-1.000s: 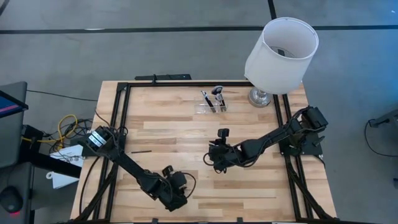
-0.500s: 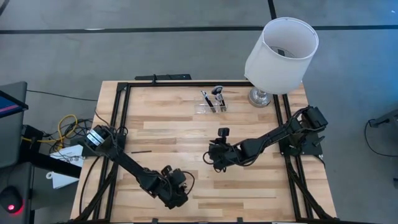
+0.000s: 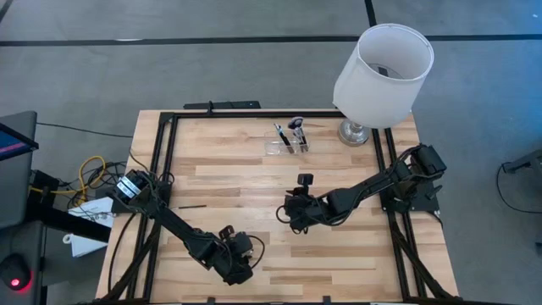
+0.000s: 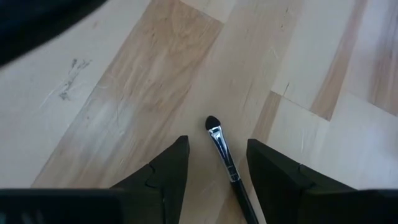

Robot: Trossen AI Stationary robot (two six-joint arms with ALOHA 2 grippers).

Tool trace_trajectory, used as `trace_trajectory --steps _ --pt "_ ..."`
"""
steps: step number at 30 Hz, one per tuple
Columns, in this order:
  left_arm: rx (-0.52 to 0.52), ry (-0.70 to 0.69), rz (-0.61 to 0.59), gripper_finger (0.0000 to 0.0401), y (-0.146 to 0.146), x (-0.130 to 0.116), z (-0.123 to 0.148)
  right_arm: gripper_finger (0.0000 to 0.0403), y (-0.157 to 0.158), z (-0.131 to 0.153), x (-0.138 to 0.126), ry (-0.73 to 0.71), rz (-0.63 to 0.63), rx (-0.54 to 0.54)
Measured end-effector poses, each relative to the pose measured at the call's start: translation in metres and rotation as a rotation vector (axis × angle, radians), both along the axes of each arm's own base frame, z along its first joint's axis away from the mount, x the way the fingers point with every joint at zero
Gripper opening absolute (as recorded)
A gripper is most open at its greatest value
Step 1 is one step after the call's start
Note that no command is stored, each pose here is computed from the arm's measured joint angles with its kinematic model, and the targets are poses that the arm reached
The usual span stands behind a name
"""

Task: Put items in baskets/containers
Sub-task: Put the silver eyeshadow brush into the transparent organizer

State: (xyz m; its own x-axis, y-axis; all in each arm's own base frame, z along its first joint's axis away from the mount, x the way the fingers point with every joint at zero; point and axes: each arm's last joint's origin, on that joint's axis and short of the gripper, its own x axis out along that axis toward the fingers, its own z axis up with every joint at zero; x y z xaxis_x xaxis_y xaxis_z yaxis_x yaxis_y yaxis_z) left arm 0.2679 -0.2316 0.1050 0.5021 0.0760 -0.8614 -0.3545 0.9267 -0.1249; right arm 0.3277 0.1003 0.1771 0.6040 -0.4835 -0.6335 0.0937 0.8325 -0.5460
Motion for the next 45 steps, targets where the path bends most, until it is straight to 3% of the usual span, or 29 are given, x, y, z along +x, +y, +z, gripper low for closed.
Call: trace_trajectory --steps 4,17,25,30,35,45 --pt "0.020 0.022 -0.007 0.0148 0.000 -0.004 -0.001 0.0063 0.000 0.000 0.000 0.001 0.000 0.000" --pt "0.118 0.104 -0.025 0.0015 0.008 -0.010 -0.001 0.0063 0.000 -0.001 -0.001 0.013 -0.001 -0.005" --pt "0.128 0.132 -0.079 0.0016 0.016 -0.005 0.003 0.0063 0.000 -0.001 -0.001 0.013 0.000 -0.005" --pt "0.204 0.124 -0.119 0.0013 0.028 -0.015 0.029 0.0063 0.000 -0.001 -0.001 0.013 0.000 -0.005" --pt "0.287 -0.127 -0.103 0.0012 0.039 -0.023 0.079 0.0063 0.000 -0.001 -0.001 0.022 0.008 0.007" --pt "0.456 -0.377 -0.007 0.0008 0.076 -0.056 0.101 0.0063 -0.002 0.000 0.001 0.022 0.023 -0.001"
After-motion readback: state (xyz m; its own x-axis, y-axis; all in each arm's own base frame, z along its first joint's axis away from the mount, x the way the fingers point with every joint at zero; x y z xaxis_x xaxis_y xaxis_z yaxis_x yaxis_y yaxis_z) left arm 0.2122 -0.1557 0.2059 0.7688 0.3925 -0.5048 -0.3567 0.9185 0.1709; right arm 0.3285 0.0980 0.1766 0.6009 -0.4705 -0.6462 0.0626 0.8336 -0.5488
